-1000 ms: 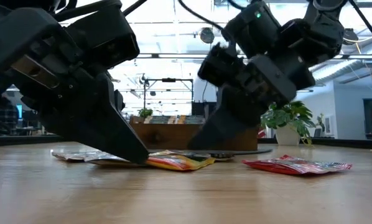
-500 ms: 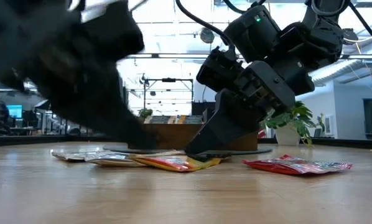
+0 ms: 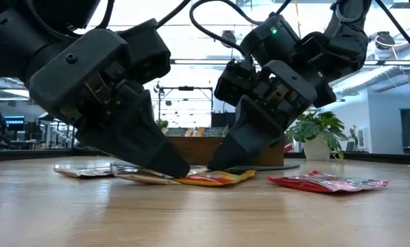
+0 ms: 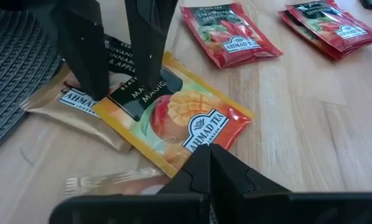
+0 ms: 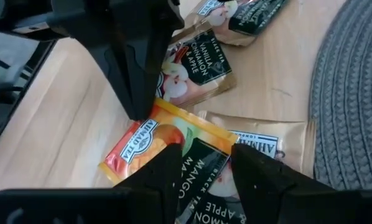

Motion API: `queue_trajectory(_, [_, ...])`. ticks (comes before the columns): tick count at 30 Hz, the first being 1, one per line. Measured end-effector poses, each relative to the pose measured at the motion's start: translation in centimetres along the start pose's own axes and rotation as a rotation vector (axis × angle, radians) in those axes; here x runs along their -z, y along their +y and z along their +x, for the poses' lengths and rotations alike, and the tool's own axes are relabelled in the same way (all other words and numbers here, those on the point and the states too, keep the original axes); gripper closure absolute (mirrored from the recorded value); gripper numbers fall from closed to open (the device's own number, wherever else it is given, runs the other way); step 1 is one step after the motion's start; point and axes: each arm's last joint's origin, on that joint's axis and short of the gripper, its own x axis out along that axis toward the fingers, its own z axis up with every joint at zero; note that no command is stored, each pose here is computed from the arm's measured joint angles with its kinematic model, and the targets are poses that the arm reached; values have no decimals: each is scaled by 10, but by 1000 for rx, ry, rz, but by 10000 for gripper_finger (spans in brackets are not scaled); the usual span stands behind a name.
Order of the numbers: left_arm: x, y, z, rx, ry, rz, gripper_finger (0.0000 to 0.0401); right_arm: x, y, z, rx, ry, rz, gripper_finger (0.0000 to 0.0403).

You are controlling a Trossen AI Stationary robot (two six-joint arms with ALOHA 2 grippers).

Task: Pick & Place Tea
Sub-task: Put the yellow tea bag into the middle section of the wooden organizer

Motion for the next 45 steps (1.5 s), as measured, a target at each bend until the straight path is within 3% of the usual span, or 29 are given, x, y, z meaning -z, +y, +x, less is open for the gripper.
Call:
queue_trajectory(4, [2, 0, 1, -8, 8, 4, 397, -5, 2, -8, -5, 20, -30, 277])
queue_trajectory(10, [4, 0, 1, -16, 14, 4, 396, -19, 38, -31, 85, -21, -196, 277])
queue_trajectory(18, [4, 1, 1, -21, 8, -6, 396, -6, 55, -31, 92, 59, -14, 277])
queue_trajectory(20, [4, 1, 1, -22, 6, -7, 397, -2, 53, -29, 147, 69, 18, 277])
queue_trajectory(23, [4, 1, 1, -26, 3, -7, 392, -2, 50, -28, 196, 46, 39, 277])
queue_trajectory(32, [13, 6, 18, -23, -17, -36, 391, 2, 46, -29, 178, 110, 94, 277])
queue_trajectory(45, [15, 5, 20, -3, -26, -47, 397, 10, 44, -31, 206, 192, 140, 277])
